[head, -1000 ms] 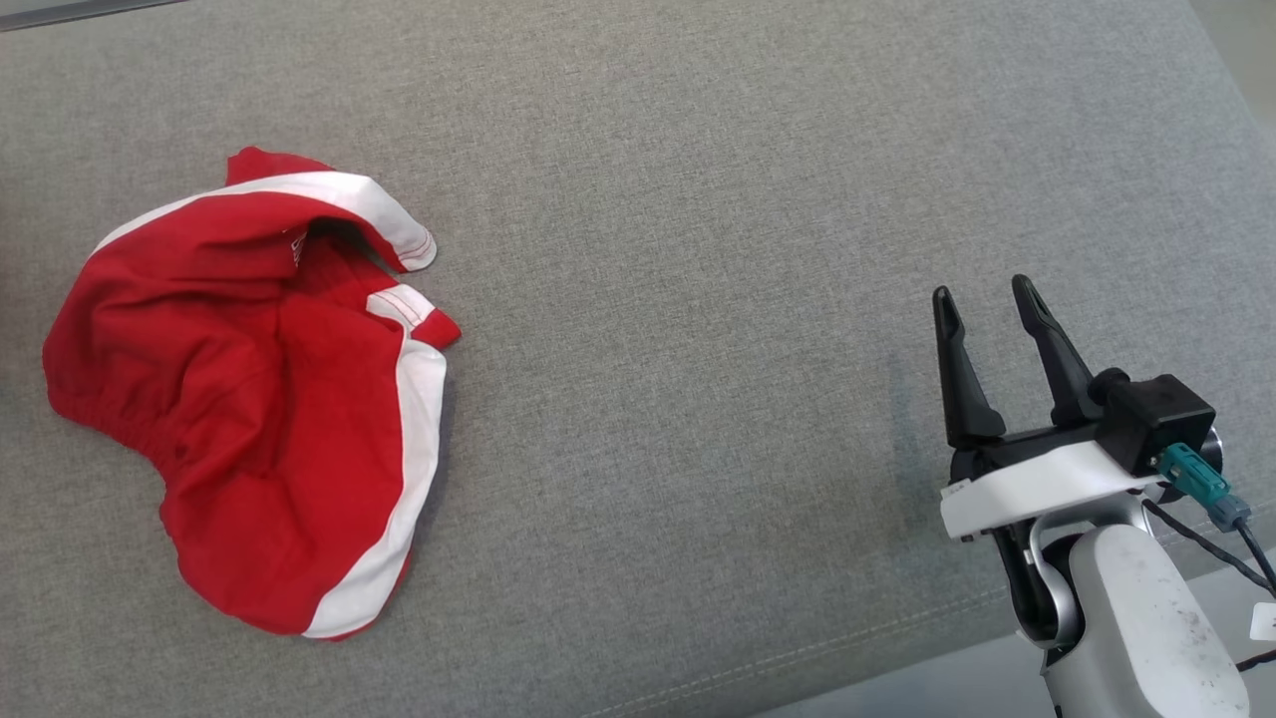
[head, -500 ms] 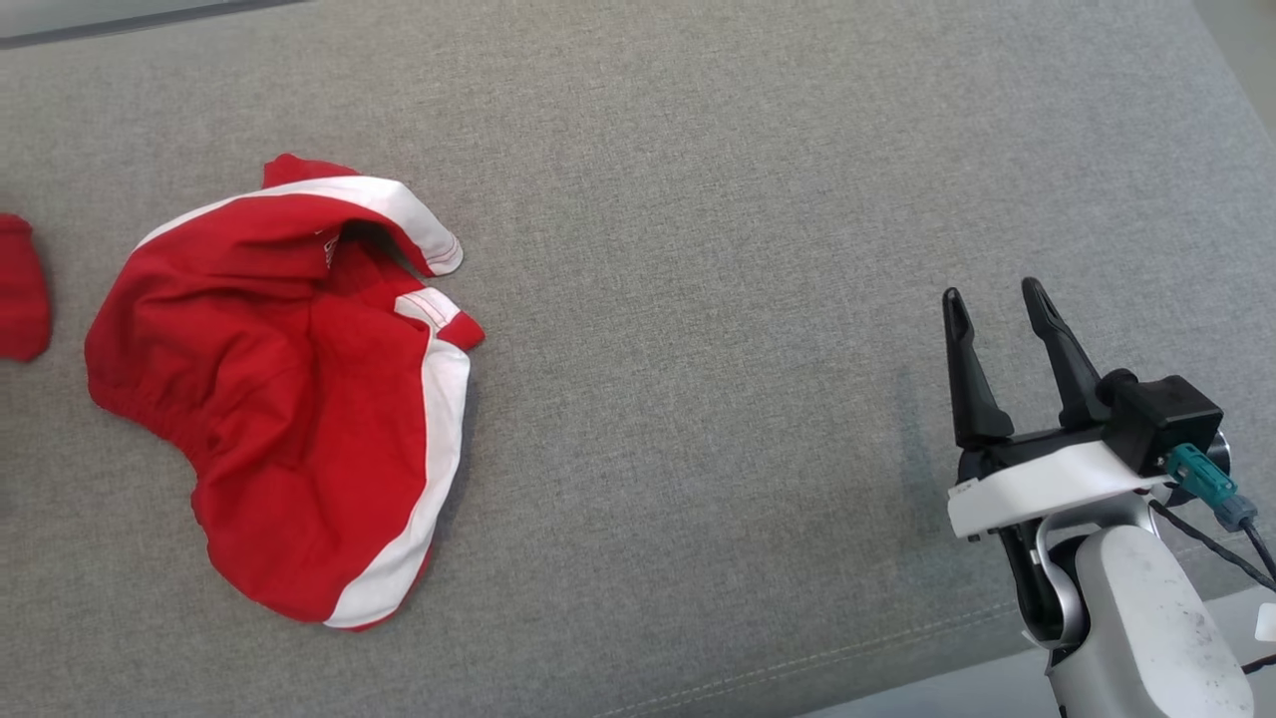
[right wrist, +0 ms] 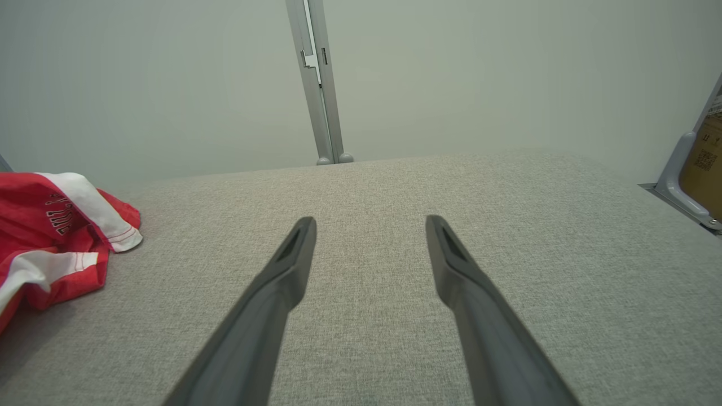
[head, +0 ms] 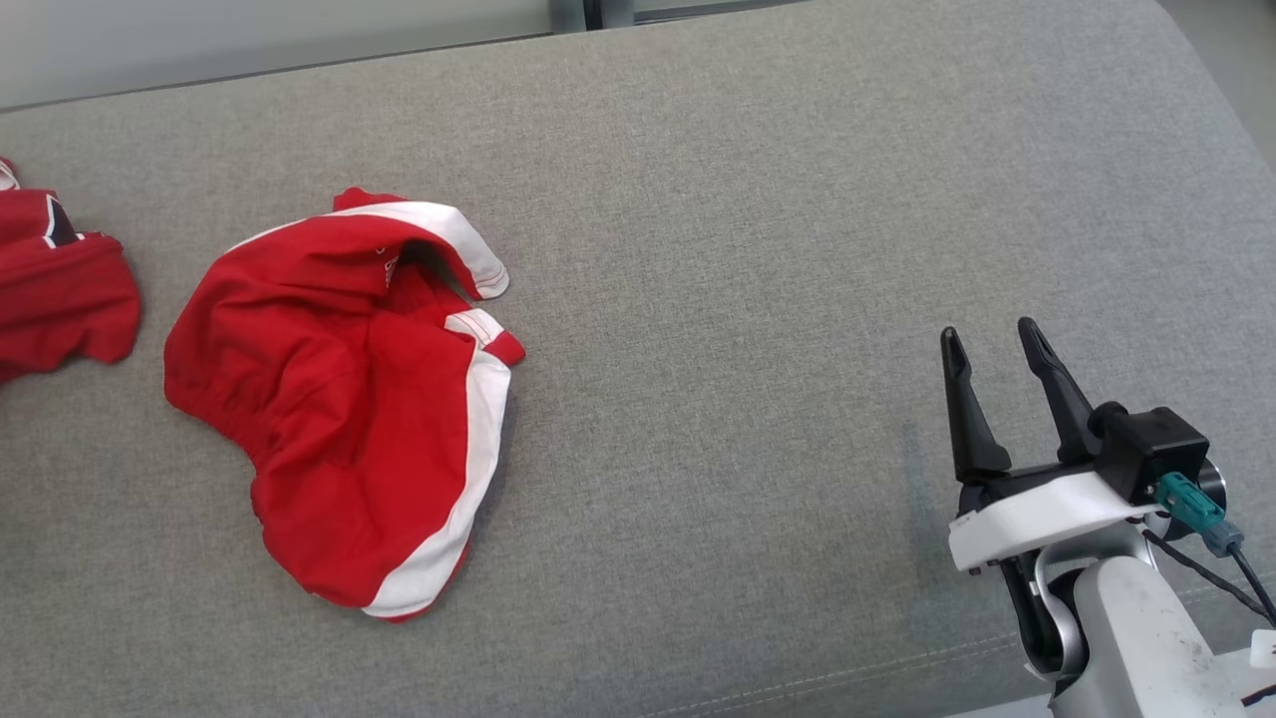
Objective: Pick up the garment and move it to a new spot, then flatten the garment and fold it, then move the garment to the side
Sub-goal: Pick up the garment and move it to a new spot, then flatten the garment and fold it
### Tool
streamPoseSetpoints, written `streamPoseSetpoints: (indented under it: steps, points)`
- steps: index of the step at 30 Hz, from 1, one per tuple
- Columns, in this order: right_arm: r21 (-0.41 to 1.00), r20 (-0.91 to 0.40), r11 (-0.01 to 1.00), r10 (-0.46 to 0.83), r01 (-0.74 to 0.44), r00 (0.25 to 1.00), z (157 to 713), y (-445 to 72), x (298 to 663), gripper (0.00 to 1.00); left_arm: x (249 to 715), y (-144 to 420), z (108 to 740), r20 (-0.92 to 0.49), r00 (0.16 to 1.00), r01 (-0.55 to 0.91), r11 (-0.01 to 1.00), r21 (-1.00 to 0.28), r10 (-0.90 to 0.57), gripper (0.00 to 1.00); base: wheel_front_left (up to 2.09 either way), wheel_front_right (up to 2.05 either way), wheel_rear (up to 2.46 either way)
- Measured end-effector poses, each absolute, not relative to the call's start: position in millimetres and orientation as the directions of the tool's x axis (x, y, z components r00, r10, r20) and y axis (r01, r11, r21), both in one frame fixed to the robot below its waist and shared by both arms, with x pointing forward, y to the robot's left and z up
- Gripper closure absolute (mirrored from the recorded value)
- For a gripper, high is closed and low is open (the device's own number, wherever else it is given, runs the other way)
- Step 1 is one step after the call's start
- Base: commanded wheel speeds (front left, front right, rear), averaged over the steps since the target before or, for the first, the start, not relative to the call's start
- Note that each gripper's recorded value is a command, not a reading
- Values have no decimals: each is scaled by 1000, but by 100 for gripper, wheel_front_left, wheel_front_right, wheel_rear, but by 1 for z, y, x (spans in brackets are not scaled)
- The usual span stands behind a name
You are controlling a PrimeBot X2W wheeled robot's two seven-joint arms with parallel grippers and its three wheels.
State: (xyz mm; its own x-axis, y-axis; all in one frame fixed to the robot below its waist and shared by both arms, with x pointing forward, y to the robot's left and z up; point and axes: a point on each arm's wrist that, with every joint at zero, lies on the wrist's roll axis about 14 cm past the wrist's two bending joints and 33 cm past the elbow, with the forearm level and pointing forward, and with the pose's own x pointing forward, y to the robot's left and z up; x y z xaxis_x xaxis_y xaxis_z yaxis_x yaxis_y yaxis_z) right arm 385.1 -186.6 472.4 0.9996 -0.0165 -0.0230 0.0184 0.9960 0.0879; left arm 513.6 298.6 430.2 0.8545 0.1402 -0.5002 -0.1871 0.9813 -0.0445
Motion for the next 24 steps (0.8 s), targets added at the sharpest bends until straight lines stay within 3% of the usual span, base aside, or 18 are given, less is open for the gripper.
streamPoseSetpoints:
  steps: [6, 10, 18, 24]
  points:
    - [88, -21, 996, -12, 13, 1000, 474, -184, 377, 0, 510, 309, 462, -398, 904, -198, 978, -65, 157, 0, 0, 0, 0]
    - [87, -20, 996, -11, 12, 1000, 474, -184, 373, 0, 508, 302, 478, -310, 939, -215, 957, -196, 148, 0, 0, 0, 0]
    - [86, -28, 996, 40, -37, 999, 471, -169, 369, 0, 477, 208, 452, -292, 956, -127, 868, -479, -22, 0, 0, 0, 0]
    - [89, -11, 992, 89, -88, 996, 476, -153, 371, 0, 443, 131, 434, -315, 930, -17, 832, -554, -191, 0, 0, 0, 0]
